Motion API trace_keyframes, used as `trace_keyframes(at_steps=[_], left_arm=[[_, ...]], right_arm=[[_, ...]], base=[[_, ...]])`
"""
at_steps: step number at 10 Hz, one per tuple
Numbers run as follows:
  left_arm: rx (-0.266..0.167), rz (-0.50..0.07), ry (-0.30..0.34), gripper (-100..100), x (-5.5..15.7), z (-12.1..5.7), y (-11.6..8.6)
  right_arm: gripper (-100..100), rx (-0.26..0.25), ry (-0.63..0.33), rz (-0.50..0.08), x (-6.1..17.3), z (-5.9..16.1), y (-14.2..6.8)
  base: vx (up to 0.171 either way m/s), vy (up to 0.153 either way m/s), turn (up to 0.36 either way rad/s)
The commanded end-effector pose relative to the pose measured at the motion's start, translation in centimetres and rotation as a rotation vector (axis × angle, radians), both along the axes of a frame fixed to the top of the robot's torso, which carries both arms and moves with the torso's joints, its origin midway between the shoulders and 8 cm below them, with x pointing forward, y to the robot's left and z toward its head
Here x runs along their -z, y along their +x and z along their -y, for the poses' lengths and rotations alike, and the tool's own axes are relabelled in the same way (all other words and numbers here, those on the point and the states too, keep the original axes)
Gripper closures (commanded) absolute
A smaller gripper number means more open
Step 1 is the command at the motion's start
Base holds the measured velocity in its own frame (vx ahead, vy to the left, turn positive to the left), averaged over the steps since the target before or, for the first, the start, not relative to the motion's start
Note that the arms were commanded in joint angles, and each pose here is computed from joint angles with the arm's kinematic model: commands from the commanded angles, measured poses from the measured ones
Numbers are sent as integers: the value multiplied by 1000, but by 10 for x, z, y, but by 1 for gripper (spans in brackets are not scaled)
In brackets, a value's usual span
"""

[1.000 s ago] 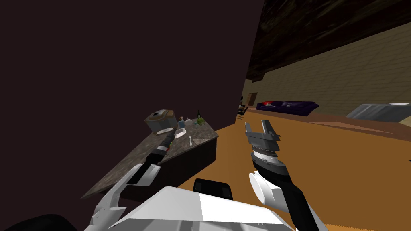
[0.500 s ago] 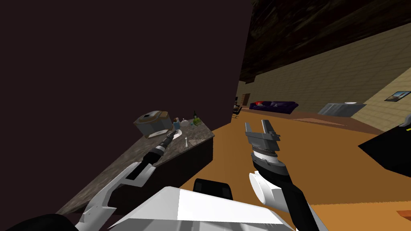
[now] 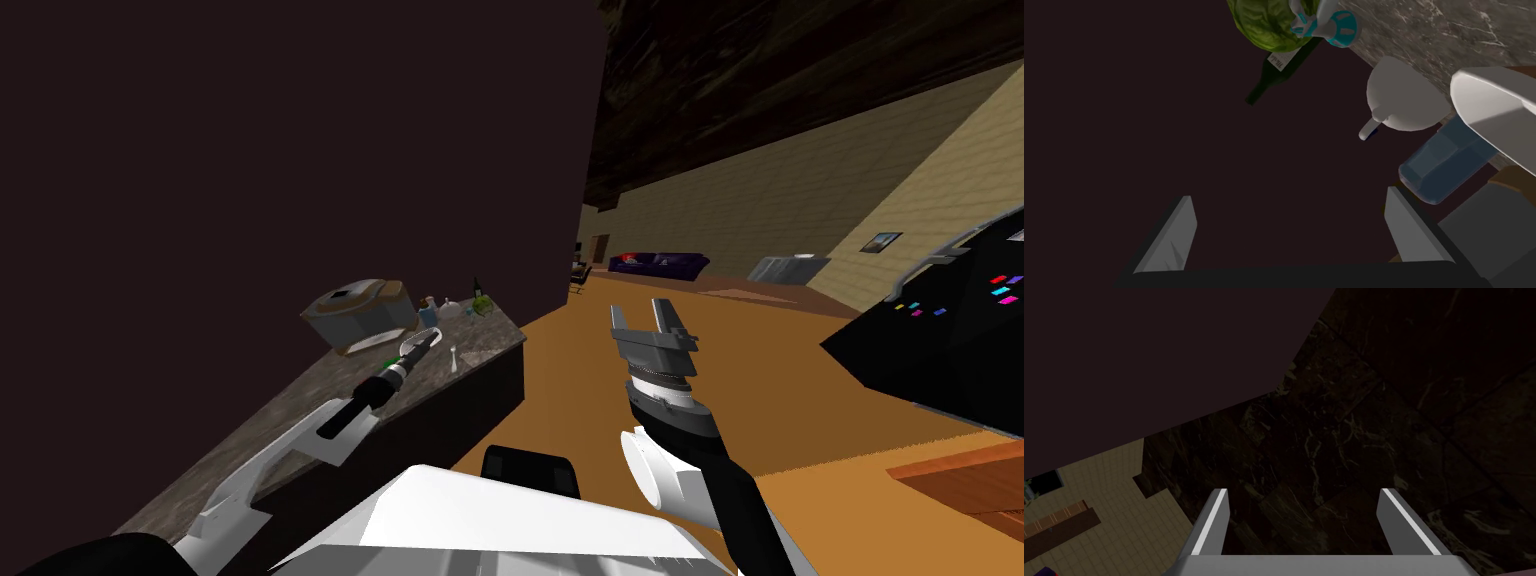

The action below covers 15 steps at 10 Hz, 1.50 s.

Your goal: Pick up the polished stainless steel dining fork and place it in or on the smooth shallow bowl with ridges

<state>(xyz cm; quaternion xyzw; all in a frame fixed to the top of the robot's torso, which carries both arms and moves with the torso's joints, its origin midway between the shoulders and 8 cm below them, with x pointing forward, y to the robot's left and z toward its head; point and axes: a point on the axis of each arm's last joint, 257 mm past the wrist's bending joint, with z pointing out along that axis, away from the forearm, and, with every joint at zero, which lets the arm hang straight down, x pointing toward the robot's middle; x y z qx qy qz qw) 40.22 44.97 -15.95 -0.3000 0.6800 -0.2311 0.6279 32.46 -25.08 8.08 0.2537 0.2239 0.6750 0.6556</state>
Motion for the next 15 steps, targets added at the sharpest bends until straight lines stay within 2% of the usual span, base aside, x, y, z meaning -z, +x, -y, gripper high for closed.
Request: trace_keyframes(at_steps=[1,2,4,5,8,9,15], left_arm=[[-25,-85,34,-100,23,-16,-6],[-18,-87,47,-100,21,-17,-5],[-37,-188,91,-100,46,-32,-13],[-35,-188,96,-100,46,-32,-12],[-54,-331,157,-100,81,-52,-28],[-52,-332,163,-100,80,-52,-28],[-69,-561,274,-100,132,-82,-66]], right_arm=[[0,0,0,0,0,0,0],[0,0,0,0,0,0,0],[0,0,0,0,0,0,0],[0,0,0,0,0,0,0],[0,0,0,0,0,0,0],[0,0,0,0,0,0,0],[0,0,0,0,0,0,0]], base=[[32,-44,-214],[28,-32,-66],[34,-35,-116],[29,-19,-64],[44,-22,-120],[38,-17,-14],[49,-15,-81]])
